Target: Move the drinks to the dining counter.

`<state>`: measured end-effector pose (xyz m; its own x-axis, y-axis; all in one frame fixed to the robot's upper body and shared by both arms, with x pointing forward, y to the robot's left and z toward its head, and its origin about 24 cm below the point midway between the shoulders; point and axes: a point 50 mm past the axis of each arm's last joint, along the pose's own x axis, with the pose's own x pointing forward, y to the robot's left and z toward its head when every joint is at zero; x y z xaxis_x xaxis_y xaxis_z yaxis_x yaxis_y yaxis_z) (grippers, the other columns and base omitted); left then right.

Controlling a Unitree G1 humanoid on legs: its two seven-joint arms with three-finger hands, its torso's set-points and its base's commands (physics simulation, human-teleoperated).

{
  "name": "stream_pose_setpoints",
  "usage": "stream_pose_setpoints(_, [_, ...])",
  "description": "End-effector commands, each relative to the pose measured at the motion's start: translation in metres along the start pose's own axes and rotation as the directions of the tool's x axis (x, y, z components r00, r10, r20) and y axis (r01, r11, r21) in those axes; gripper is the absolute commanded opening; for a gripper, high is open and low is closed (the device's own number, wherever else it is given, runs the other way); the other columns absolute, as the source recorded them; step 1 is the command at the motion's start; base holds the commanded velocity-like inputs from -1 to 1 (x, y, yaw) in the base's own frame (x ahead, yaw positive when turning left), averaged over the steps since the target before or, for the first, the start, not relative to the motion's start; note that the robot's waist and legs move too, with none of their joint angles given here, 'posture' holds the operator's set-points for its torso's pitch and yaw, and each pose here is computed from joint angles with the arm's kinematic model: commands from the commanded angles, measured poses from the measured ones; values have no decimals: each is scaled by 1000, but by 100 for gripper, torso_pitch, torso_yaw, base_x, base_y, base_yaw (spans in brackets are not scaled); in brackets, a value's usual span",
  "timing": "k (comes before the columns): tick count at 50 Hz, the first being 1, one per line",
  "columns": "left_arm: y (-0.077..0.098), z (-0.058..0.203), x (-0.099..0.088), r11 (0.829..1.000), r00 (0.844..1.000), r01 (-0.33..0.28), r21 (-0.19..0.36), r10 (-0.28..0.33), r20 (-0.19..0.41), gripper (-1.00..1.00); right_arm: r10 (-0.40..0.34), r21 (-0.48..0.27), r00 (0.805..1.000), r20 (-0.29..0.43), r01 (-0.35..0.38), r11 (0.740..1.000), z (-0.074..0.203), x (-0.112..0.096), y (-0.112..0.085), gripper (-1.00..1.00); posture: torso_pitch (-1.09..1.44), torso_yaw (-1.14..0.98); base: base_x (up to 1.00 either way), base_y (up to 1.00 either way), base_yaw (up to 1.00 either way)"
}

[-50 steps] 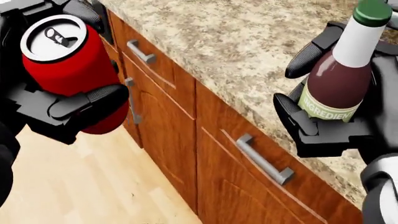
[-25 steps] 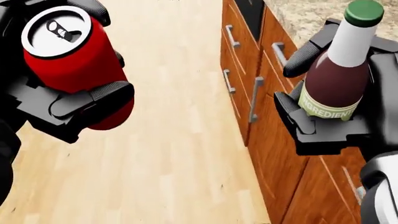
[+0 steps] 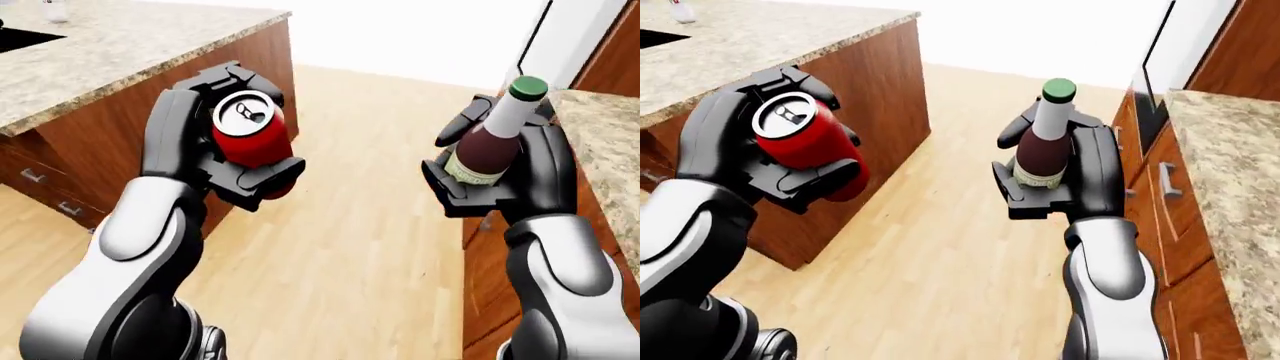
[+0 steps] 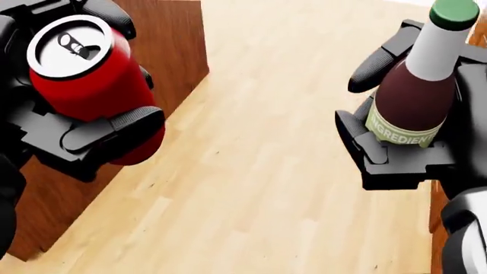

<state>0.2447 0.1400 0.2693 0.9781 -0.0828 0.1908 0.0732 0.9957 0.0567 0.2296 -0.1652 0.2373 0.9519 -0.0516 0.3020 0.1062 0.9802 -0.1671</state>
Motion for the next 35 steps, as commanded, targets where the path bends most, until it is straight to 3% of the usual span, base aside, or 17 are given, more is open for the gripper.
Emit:
stream_pose_setpoints(1, [3, 11, -1, 1000, 997, -24, -2, 24, 70, -100, 8, 2, 996, 83, -8, 1000, 13, -2, 1, -100, 0, 0, 0, 0, 100])
stream_pose_setpoints(35, [2, 7, -2, 1000, 998, -22, -3, 22, 67, -100, 27, -15, 997, 71, -26, 1000, 7, -2, 6, -100, 0, 0, 0, 0, 100])
